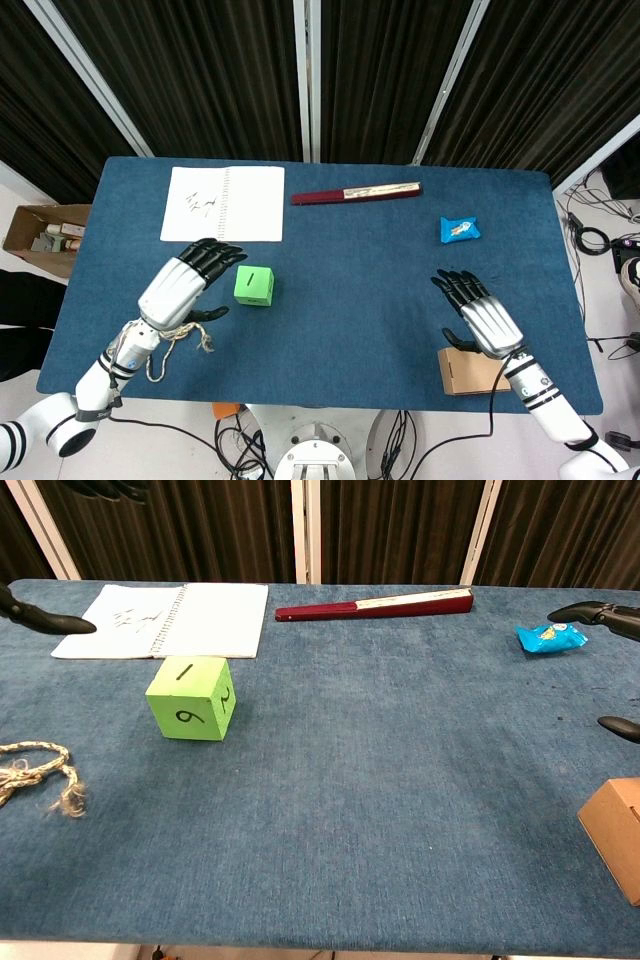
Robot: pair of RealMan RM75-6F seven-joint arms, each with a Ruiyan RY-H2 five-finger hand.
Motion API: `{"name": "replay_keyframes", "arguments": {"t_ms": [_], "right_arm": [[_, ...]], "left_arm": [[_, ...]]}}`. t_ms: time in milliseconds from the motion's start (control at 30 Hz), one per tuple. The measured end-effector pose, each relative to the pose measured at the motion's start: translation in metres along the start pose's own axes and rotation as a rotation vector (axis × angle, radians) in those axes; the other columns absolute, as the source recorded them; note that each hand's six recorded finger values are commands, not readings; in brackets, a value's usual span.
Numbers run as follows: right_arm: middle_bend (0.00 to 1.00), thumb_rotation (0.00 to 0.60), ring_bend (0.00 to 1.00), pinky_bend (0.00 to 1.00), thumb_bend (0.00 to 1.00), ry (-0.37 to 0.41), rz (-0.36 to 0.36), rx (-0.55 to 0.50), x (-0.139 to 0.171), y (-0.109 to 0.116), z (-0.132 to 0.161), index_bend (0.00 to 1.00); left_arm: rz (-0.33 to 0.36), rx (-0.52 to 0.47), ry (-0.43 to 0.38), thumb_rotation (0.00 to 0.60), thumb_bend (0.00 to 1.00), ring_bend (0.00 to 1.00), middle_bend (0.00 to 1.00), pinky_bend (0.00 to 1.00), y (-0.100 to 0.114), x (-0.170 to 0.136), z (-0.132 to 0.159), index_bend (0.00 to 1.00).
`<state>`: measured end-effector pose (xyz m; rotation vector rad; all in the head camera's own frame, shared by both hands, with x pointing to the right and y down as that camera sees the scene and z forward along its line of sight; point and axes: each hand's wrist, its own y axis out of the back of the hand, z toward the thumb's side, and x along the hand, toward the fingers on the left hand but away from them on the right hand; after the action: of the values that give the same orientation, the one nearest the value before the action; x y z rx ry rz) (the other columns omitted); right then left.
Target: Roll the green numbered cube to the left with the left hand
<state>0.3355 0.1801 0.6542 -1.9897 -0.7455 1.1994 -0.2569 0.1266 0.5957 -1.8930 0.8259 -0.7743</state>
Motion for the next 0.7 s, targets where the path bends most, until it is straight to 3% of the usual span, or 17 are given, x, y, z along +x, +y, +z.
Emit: {"name": "replay_keyframes", "arguments": {"t_ms": [333, 433, 500, 700], "right_arm": [[0.04, 0.600, 0.00, 0.00, 0.31, -0.019, -0.031, -0.002, 0.005, 0.007, -0.007, 0.00], [0.04, 0.600, 0.00, 0.00, 0.31, -0.025, -0.055, 0.007, 0.012, 0.016, -0.011, 0.00], [0.05, 0.600, 0.00, 0.00, 0.31, -0.032, -0.074, 0.015, 0.018, 0.025, -0.014, 0.00], [0.05, 0.600, 0.00, 0.00, 0.31, -0.099, -0.168, 0.064, 0.048, 0.064, -0.029, 0.00]], "left_arm": [[-0.045, 0.000, 0.010, 0.600, 0.03, 0.17, 0.18, 0.18, -0.010, 0.006, -0.005, 0.18], [-0.066, 0.004, 0.025, 0.600, 0.03, 0.21, 0.25, 0.20, -0.013, 0.008, -0.010, 0.19], [-0.082, 0.009, 0.039, 0.600, 0.04, 0.35, 0.41, 0.32, -0.015, 0.011, -0.015, 0.20], [-0.180, 0.038, 0.055, 0.600, 0.19, 0.65, 0.67, 0.76, -0.022, 0.029, -0.022, 0.20]]}}
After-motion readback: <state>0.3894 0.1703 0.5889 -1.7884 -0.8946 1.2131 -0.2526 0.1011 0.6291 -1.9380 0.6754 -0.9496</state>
